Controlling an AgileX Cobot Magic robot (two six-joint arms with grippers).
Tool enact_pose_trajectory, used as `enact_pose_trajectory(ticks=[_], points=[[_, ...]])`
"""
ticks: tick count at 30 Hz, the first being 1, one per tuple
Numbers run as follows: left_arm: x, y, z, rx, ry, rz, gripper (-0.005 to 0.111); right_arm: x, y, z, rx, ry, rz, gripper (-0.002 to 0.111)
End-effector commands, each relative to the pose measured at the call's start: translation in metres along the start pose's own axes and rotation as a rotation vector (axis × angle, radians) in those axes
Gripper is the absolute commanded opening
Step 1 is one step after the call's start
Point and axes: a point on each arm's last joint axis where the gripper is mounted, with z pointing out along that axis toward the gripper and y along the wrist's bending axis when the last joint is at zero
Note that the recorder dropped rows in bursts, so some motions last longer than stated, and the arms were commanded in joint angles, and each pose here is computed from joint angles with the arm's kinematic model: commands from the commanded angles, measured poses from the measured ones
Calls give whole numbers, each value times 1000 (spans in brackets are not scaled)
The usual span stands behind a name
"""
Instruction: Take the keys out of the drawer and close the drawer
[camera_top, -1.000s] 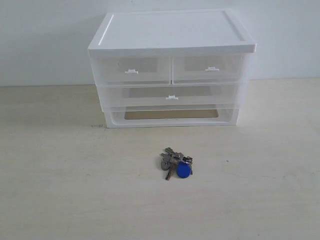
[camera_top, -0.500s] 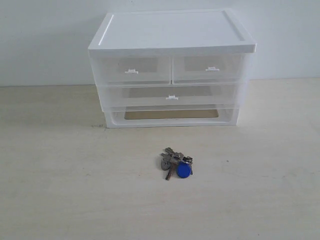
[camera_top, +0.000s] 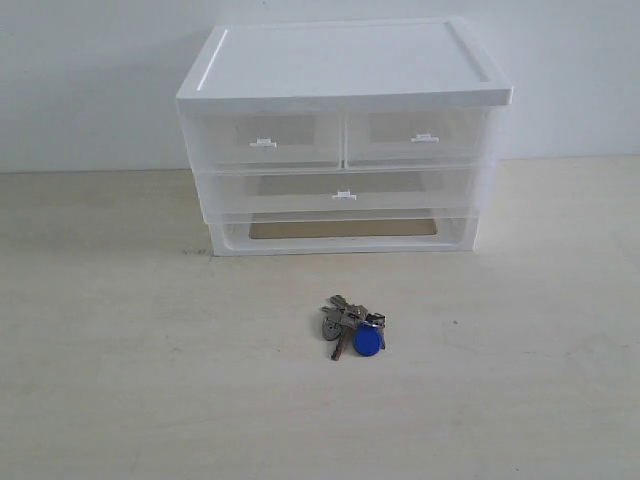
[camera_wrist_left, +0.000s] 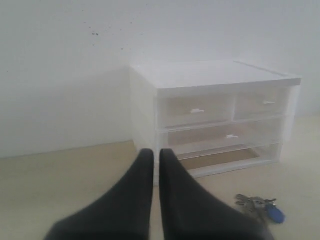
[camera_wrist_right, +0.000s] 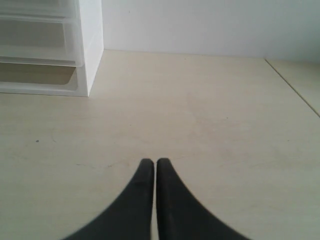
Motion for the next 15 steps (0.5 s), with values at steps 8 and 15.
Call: enact_pose_trajectory(ticks=[8,15], points=[[58,16,19,-289,-60,15,4,-1,0,0,3,-10,-5,0],[68,22,17,-397,62,80,4,-1,0,0,3,-10,-5,0]])
